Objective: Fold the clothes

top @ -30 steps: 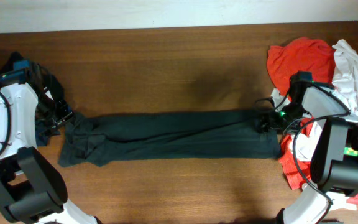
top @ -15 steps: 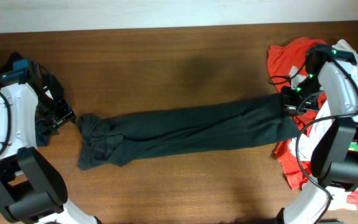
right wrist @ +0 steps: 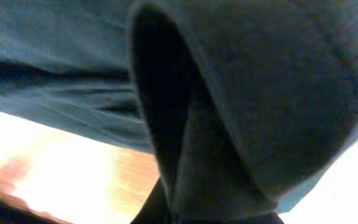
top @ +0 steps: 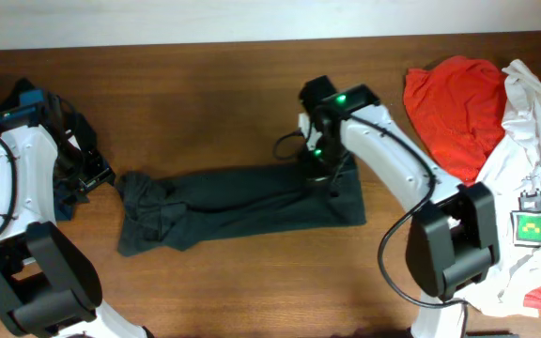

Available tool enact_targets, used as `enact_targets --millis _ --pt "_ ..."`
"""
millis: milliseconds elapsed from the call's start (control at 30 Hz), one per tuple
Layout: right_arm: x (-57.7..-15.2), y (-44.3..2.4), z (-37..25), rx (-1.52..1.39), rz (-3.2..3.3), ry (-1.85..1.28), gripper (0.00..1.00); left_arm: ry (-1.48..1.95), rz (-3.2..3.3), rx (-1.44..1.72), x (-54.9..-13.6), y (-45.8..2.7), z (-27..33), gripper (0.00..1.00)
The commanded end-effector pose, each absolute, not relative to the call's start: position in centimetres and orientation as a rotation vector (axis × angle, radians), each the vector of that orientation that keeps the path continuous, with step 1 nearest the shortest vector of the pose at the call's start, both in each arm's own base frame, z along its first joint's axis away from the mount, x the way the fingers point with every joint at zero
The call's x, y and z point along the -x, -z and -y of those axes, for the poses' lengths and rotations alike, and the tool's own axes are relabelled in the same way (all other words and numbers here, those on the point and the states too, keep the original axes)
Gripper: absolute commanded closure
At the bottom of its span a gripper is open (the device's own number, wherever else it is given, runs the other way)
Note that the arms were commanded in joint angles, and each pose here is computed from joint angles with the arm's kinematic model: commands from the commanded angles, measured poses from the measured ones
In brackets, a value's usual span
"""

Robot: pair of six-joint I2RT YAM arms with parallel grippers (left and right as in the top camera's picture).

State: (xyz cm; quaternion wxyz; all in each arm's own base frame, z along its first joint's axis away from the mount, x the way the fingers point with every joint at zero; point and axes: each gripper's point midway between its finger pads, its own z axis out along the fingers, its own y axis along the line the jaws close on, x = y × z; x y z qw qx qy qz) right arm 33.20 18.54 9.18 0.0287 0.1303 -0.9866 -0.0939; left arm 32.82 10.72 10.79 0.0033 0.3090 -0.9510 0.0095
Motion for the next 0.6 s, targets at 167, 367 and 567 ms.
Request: enact_targets --millis 167,367,567 --pt "-33.1 -9.2 -23.6 -0.482 3.074 0.392 0.23 -0.018 3.000 -0.951 -33.0 -11.1 -10.8 0.46" --pt "-33.6 -8.8 -20.7 -0.428 3.094 0.233 0.21 -0.022 3.020 -0.880 -32.9 -11.1 -10.8 0.38" --pt "-33.2 -8.8 -12.4 -0.114 3.006 0.046 0.03 -0.383 3.166 -0.331 -34.0 -8.3 -6.9 0.30"
